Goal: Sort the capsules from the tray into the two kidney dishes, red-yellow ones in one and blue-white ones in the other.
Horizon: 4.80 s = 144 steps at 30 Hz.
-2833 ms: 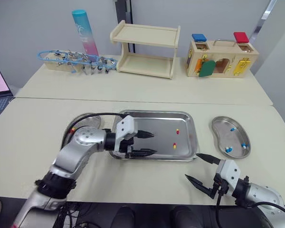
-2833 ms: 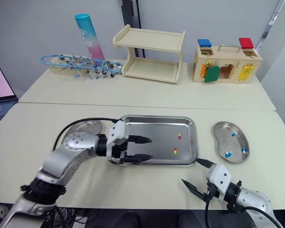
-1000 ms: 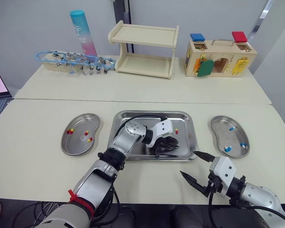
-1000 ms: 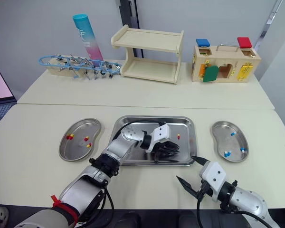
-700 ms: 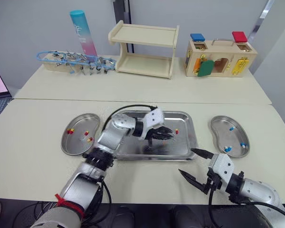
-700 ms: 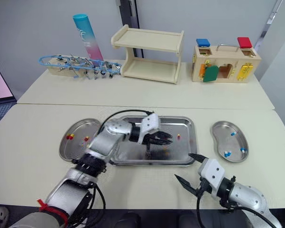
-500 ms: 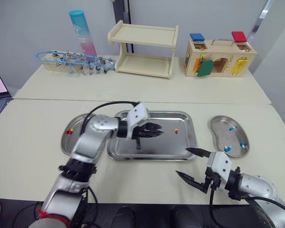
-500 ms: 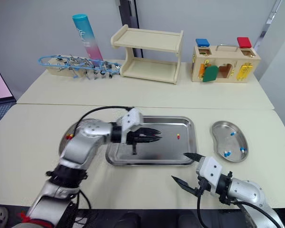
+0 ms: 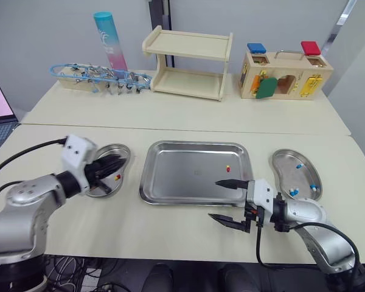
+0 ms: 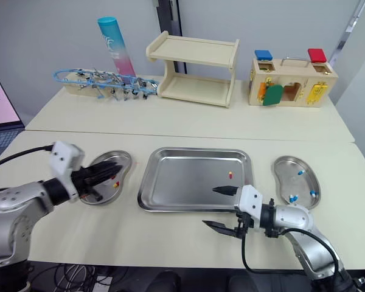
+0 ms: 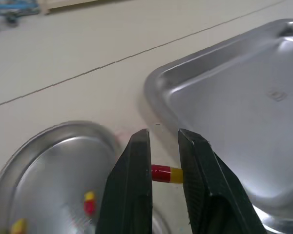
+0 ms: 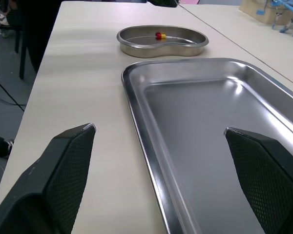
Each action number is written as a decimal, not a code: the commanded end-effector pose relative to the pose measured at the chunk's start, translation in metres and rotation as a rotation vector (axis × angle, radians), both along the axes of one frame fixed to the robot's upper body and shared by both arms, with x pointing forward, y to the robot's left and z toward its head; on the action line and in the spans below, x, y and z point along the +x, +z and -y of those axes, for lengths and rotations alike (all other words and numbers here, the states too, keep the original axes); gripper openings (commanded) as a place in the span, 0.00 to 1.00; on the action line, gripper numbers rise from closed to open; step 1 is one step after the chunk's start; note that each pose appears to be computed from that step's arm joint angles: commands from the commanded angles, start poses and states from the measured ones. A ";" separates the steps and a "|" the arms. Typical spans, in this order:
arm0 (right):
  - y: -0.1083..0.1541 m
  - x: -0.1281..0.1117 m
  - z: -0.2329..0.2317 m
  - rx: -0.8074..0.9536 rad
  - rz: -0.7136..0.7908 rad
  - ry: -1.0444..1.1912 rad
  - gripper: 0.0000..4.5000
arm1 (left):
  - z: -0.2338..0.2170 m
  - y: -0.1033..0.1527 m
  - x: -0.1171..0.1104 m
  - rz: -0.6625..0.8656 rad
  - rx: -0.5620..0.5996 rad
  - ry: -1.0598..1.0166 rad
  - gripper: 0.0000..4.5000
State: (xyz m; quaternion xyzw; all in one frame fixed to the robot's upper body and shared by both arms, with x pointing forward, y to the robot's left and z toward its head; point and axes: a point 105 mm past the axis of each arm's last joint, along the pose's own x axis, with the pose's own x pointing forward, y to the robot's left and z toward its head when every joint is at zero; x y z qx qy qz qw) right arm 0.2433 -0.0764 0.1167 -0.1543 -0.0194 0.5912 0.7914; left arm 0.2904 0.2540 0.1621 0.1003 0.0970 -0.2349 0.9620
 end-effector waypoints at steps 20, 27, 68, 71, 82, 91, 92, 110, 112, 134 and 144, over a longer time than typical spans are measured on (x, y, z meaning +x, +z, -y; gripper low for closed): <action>0.009 -0.001 -0.011 0.038 0.026 0.053 1.00 | -0.049 0.011 -0.004 0.152 -0.011 0.344 0.52; 0.009 0.000 -0.010 0.034 0.026 0.052 1.00 | -0.043 0.018 -0.004 0.167 -0.037 0.320 0.97; 0.022 -0.015 0.272 -0.484 -0.033 -0.543 1.00 | -0.163 -0.045 -0.137 -0.101 0.011 0.450 1.00; 0.021 -0.011 0.270 -0.480 -0.033 -0.537 1.00 | -0.164 -0.047 -0.143 -0.109 0.012 0.462 1.00; 0.034 0.002 0.264 -0.490 0.010 -0.504 1.00 | -0.160 -0.044 -0.148 -0.113 0.014 0.451 1.00; 0.041 -0.008 0.172 -0.303 0.061 -0.292 1.00 | -0.122 -0.033 -0.122 -0.086 0.014 0.259 1.00; 0.039 -0.012 0.160 -0.275 0.060 -0.274 1.00 | -0.117 -0.031 -0.118 -0.077 0.005 0.239 1.00; -0.019 -0.034 0.064 0.033 -0.005 -0.383 1.00 | 0.018 -0.004 -0.075 -0.002 -0.094 -0.269 1.00; -0.024 -0.034 0.064 0.034 -0.006 -0.390 1.00 | 0.037 -0.001 -0.072 -0.008 -0.105 -0.357 1.00; -0.029 -0.037 0.063 0.075 0.031 -0.509 1.00 | 0.196 -0.016 0.023 0.052 -0.045 -0.892 0.80; -0.021 -0.037 0.054 0.084 0.032 -0.529 1.00 | 0.230 -0.039 0.063 0.002 0.020 -0.898 0.73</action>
